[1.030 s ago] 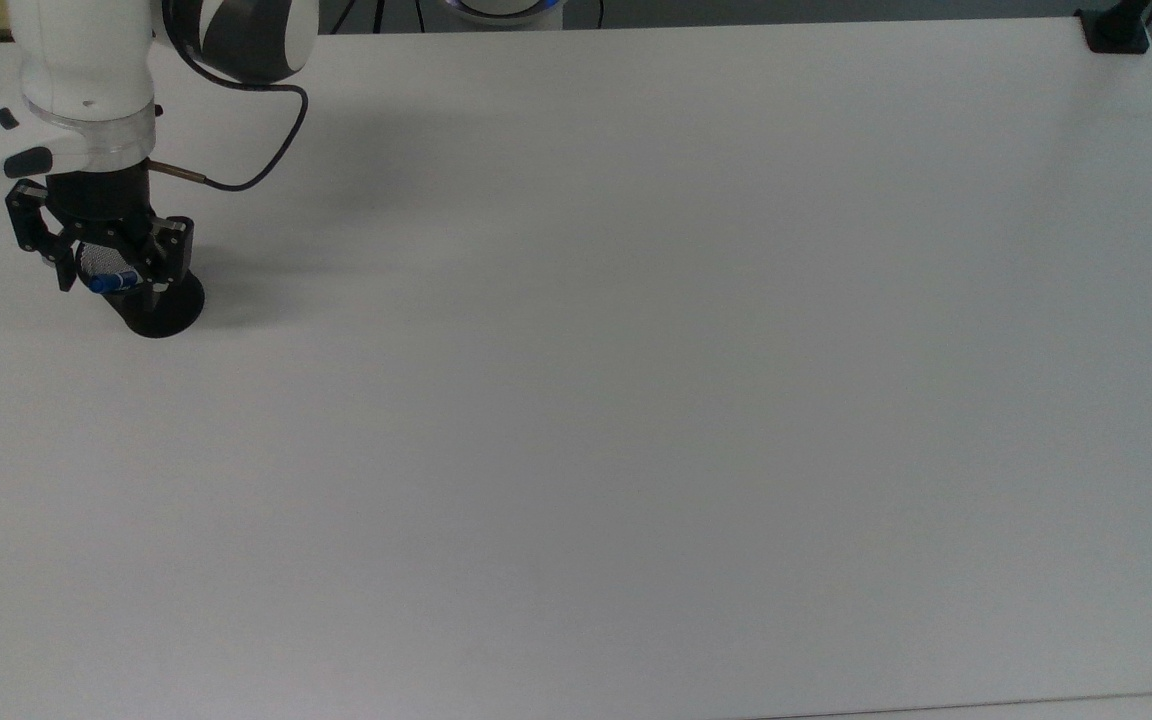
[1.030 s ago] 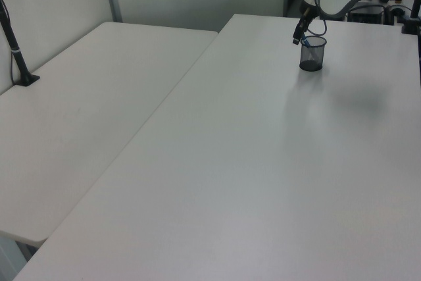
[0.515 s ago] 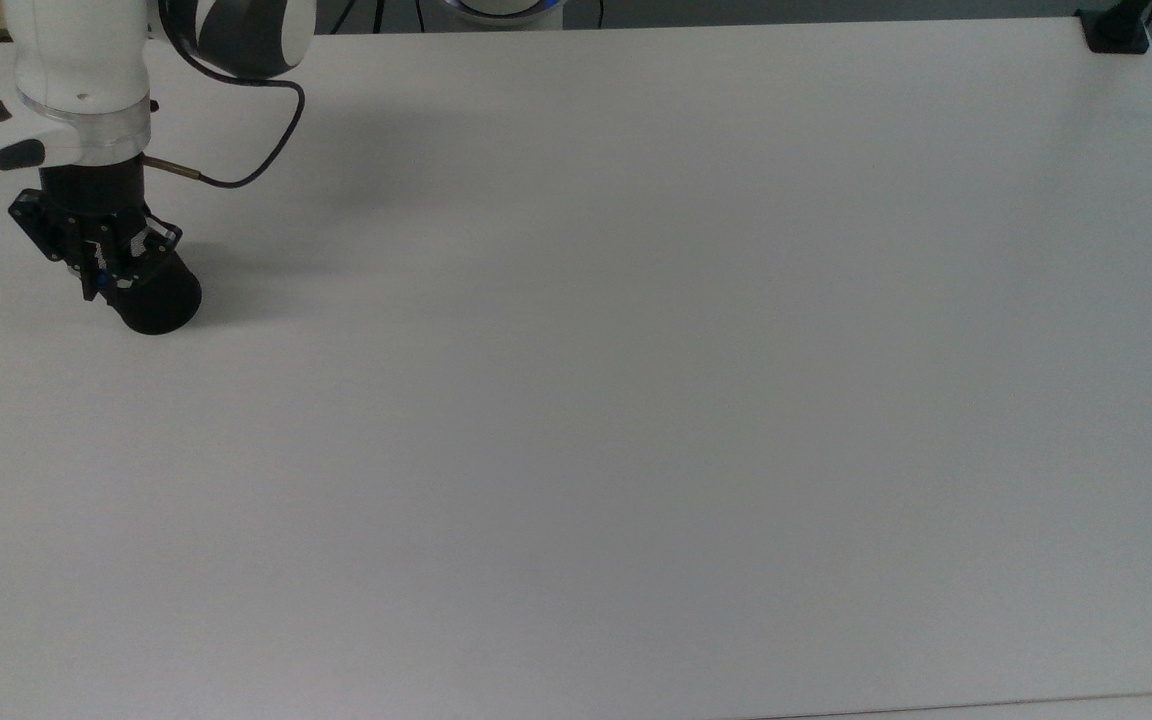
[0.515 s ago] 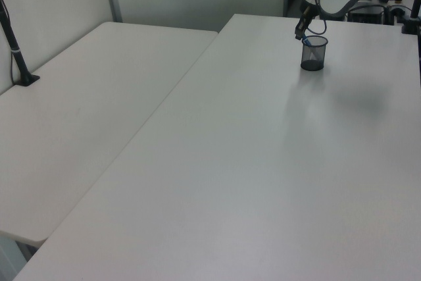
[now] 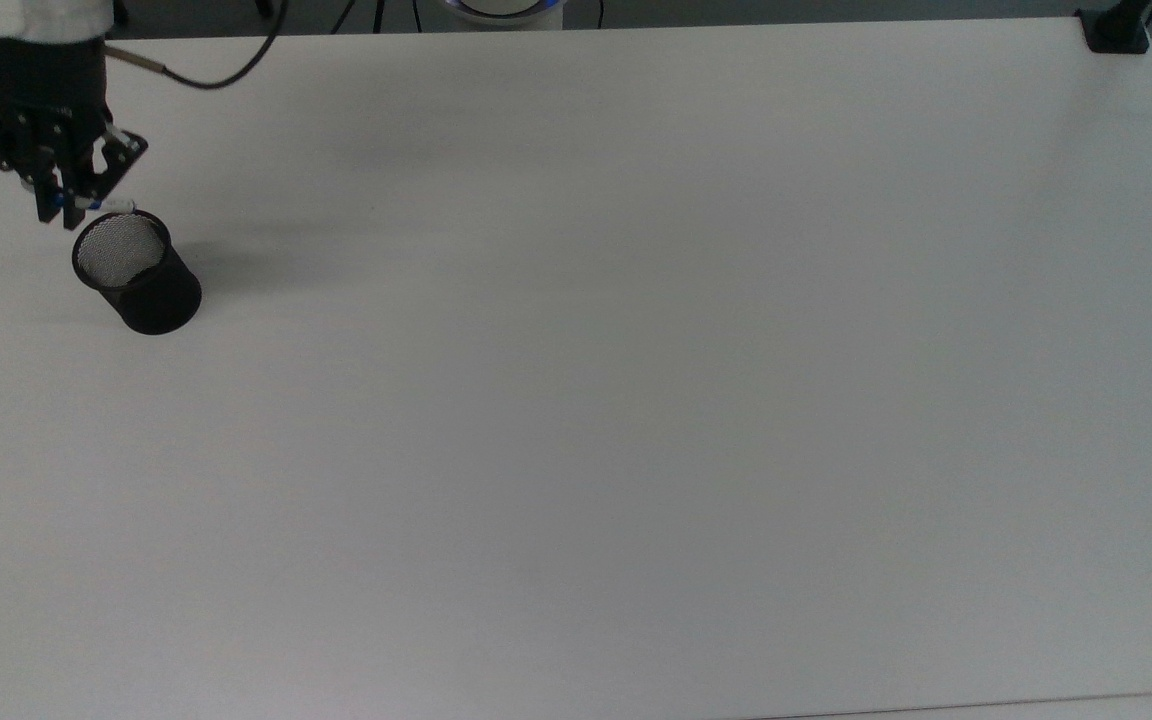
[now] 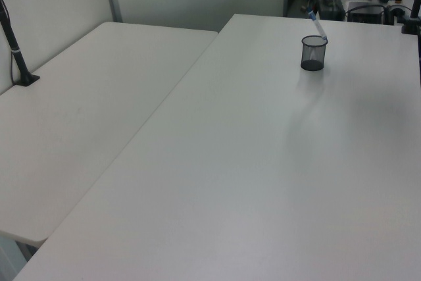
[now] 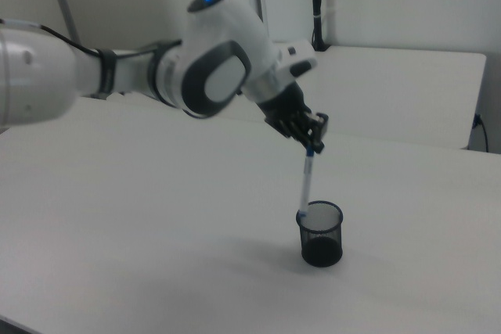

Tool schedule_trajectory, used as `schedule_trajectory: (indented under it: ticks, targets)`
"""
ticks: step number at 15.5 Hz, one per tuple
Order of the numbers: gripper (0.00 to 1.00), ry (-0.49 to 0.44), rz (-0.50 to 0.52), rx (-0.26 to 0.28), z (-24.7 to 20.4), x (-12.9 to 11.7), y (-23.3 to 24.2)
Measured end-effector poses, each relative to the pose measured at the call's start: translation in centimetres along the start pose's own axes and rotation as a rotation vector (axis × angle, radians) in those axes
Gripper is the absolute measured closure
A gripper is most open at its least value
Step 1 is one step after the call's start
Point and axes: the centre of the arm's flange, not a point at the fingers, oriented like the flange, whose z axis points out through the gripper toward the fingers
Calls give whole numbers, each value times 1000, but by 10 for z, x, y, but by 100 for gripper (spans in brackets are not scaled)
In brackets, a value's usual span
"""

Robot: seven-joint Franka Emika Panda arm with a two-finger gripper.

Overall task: Remove the marker
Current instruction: 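Carry the marker away from the cup and lower it to the table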

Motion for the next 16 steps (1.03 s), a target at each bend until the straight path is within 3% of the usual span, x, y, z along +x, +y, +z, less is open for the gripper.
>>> schedule_trajectory:
  ticks: [3, 6, 11, 16]
  targets:
    - [83, -17, 23, 56, -64, -4, -7]
    - [83, -124, -56, 124, -86, -16, -41]
    - [83, -281, -203, 197, -58, -29, -130]
    - [83, -380, -237, 234, -5, -40, -170]
